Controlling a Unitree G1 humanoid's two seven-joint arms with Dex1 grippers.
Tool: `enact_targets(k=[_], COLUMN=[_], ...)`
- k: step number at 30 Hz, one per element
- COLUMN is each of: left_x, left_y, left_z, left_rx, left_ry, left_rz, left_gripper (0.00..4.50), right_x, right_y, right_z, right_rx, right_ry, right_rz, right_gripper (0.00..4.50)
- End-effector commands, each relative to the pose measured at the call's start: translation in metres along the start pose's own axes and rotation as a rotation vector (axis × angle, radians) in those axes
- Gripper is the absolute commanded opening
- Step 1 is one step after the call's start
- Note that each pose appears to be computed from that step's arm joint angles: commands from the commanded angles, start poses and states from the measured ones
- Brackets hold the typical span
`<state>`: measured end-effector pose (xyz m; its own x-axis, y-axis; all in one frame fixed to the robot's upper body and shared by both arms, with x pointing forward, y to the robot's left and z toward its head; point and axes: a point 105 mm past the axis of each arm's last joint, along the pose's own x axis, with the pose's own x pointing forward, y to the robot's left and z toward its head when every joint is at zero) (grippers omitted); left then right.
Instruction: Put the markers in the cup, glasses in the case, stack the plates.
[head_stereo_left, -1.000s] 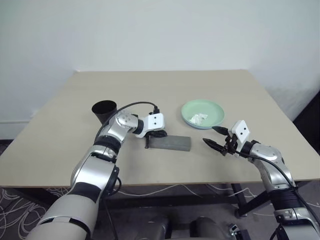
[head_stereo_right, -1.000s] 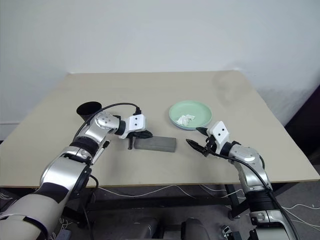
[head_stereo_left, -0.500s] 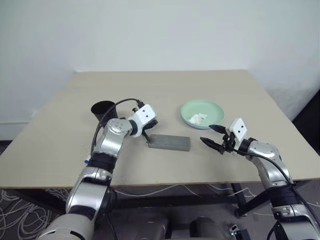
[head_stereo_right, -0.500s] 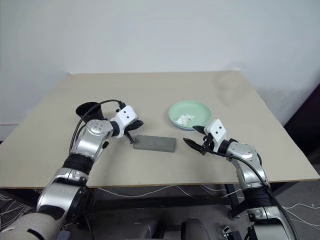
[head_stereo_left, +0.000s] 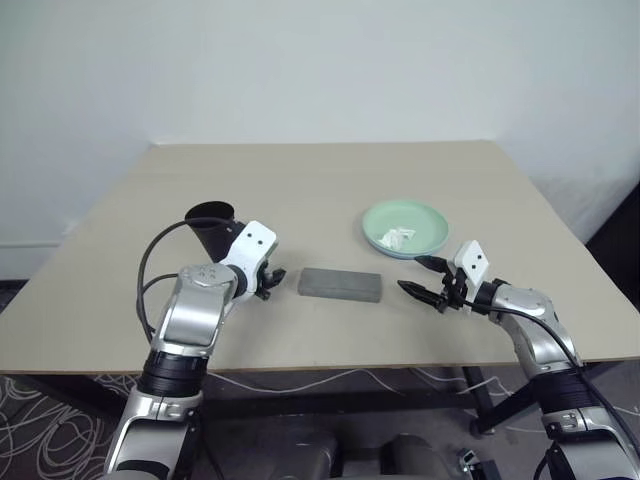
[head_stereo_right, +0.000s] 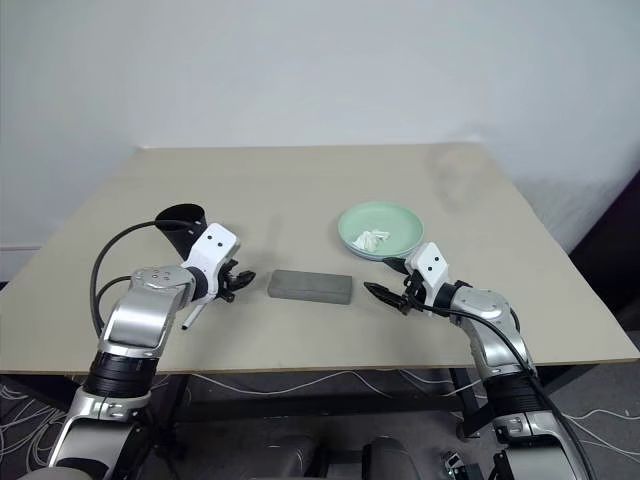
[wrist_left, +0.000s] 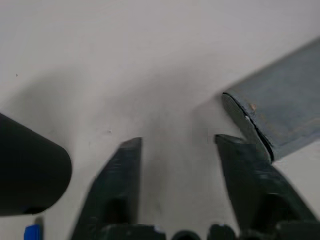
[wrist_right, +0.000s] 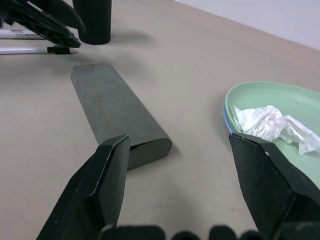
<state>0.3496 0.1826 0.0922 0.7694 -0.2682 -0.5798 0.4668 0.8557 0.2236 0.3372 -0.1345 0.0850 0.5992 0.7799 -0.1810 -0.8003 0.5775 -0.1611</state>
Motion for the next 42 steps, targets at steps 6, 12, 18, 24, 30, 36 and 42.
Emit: enact_targets(k=[6, 12, 18, 24, 30, 36, 42], left_x=[-0.021, -0.020, -0.013, -0.005, -0.001, 0.005, 0.008], left_y=[0.037, 0.042, 0.040, 0.041, 0.041, 0.040, 0.037], left_z=[-0.012, -0.016, -0.026, -0.036, -0.039, -0.036, -0.032], left_rx=[-0.024, -0.101, -0.174, -0.202, -0.209, -0.196, -0.194], left_ry=[0.065, 0.086, 0.112, 0.140, 0.144, 0.138, 0.132], left_rz=[0.103, 0.102, 0.092, 0.102, 0.097, 0.084, 0.076], left_gripper=[3.06, 3.06, 3.06, 3.06, 3.06, 3.06, 1.77], right_x=[0.003, 0.001, -0.001, -0.002, -0.003, -0.002, -0.001], right_y=[-0.004, -0.003, -0.003, -0.003, -0.003, -0.003, -0.004], right_z=[0.016, 0.012, 0.011, 0.009, 0.008, 0.008, 0.009], right_rx=[-0.029, -0.024, -0.017, -0.013, -0.012, -0.011, -0.013], right_ry=[-0.052, -0.044, -0.042, -0.039, -0.037, -0.036, -0.039], right_rz=[0.002, -0.004, -0.016, -0.023, -0.032, -0.033, -0.039], right_gripper=[3.43, 3.43, 3.43, 3.43, 3.43, 3.43, 3.43])
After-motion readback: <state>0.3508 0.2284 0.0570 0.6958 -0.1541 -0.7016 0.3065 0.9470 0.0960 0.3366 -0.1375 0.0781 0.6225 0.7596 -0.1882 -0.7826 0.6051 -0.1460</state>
